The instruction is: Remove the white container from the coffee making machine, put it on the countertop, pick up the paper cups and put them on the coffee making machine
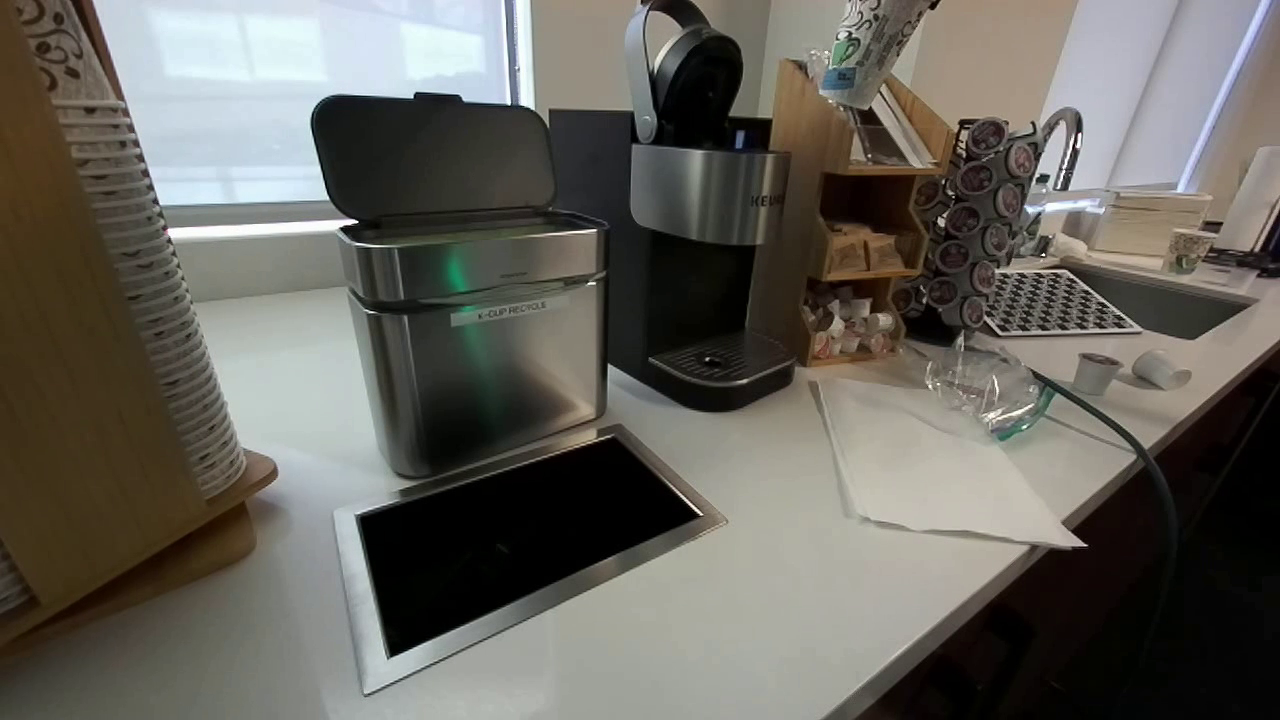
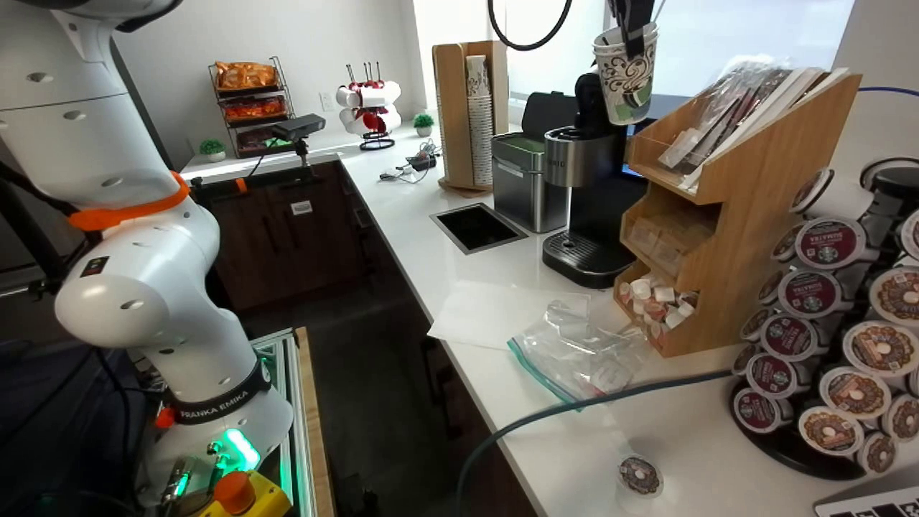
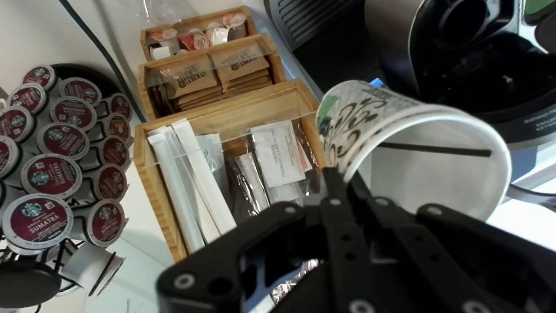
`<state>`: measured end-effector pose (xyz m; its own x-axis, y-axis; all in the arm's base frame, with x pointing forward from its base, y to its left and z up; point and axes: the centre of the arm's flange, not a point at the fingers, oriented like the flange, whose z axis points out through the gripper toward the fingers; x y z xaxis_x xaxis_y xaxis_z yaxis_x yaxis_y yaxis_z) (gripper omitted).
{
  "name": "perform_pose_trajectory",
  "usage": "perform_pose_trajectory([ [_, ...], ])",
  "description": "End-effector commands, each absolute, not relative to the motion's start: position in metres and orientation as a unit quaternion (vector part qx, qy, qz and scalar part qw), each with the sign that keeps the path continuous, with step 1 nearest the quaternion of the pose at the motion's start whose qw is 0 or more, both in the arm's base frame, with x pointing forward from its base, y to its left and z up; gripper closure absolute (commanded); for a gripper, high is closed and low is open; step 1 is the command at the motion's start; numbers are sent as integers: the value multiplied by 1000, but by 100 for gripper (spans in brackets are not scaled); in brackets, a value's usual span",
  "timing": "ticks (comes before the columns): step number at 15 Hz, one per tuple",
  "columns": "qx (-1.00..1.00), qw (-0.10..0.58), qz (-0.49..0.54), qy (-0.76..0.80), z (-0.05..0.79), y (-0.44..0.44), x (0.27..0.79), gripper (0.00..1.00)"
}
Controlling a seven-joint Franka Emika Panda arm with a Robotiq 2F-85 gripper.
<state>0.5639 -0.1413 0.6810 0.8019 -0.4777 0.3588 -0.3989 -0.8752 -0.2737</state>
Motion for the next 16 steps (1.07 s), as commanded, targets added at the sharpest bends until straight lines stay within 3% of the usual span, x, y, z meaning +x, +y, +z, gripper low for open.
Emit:
perform_pose_trajectory([
  [1, -948, 90, -205, 226, 685, -135, 580, 99],
  [16, -962, 76, -193, 178, 691, -116, 656, 99],
])
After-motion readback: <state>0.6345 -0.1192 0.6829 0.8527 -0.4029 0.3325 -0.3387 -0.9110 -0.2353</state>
